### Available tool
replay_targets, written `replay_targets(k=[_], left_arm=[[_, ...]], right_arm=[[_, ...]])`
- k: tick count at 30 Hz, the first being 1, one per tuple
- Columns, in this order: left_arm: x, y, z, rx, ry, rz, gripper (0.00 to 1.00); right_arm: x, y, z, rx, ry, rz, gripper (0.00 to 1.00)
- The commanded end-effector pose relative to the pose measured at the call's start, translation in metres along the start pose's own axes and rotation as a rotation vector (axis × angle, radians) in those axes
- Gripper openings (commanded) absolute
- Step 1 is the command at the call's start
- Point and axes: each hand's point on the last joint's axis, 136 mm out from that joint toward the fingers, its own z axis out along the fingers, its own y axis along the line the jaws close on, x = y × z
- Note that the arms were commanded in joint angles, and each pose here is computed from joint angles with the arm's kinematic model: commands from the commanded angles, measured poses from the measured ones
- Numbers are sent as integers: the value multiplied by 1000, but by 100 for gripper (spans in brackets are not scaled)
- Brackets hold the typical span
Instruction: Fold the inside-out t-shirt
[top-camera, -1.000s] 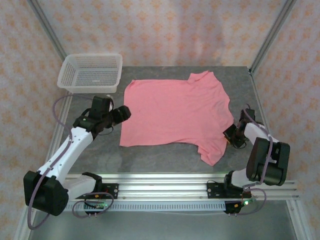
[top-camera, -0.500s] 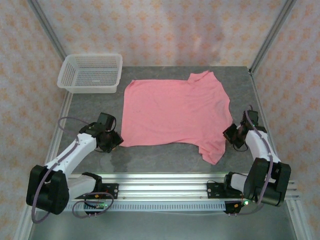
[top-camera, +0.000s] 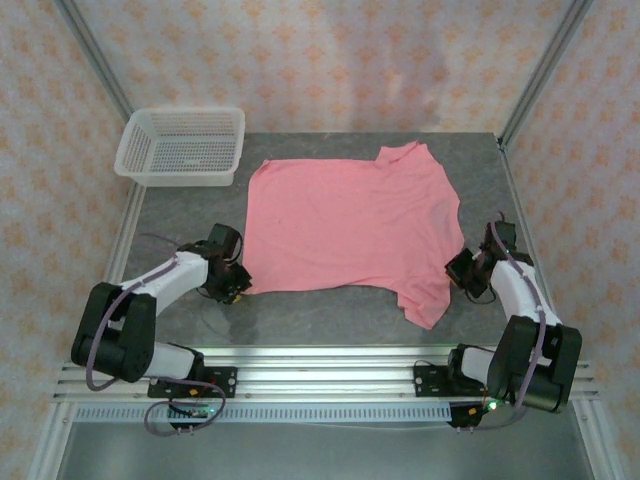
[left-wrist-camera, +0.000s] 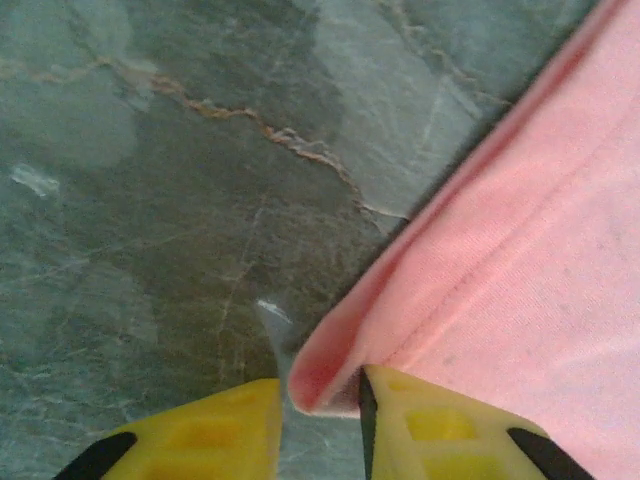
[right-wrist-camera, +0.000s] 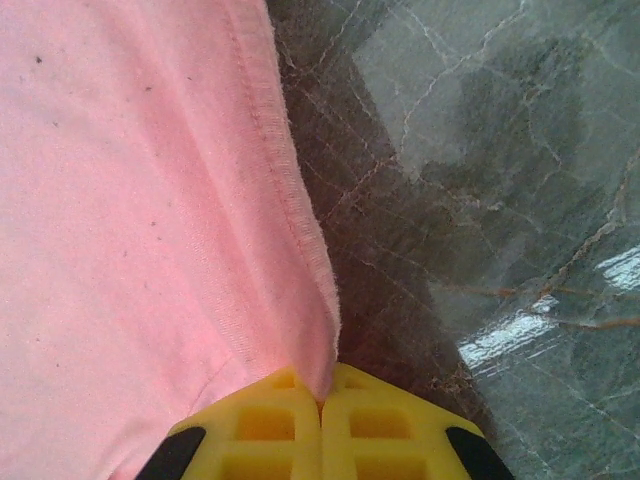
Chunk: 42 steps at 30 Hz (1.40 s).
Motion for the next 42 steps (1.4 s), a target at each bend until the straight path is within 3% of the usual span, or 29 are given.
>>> replay_targets(k=[1, 5, 10, 15, 18, 22, 30, 42], left_arm=[[-8, -7, -3, 26, -30, -13, 16], [-12, -3, -9, 3, -61, -9, 0], [-9, 21, -20, -63, -99, -8, 0], [5, 39, -23, -35, -104, -54, 0], [9, 26, -22, 39, -81, -39, 0], [-6, 10, -35, 28, -108, 13, 0], [-52, -56, -62, 177, -140, -38, 0], [-115, -113, -70, 228, -149, -38, 0]], right_arm=[[7, -4, -6, 11, 2, 15, 0], [12, -12, -9, 40, -7, 33, 0], [20, -35, -12, 126, -35, 111, 0], [29, -50, -14, 180, -44, 192, 0], [30, -47, -17, 156, -56, 225, 0], [19, -33, -28, 103, -106, 259, 0], [-27, 13, -38, 14, -130, 243, 0], [-101, 57, -27, -16, -180, 254, 0]])
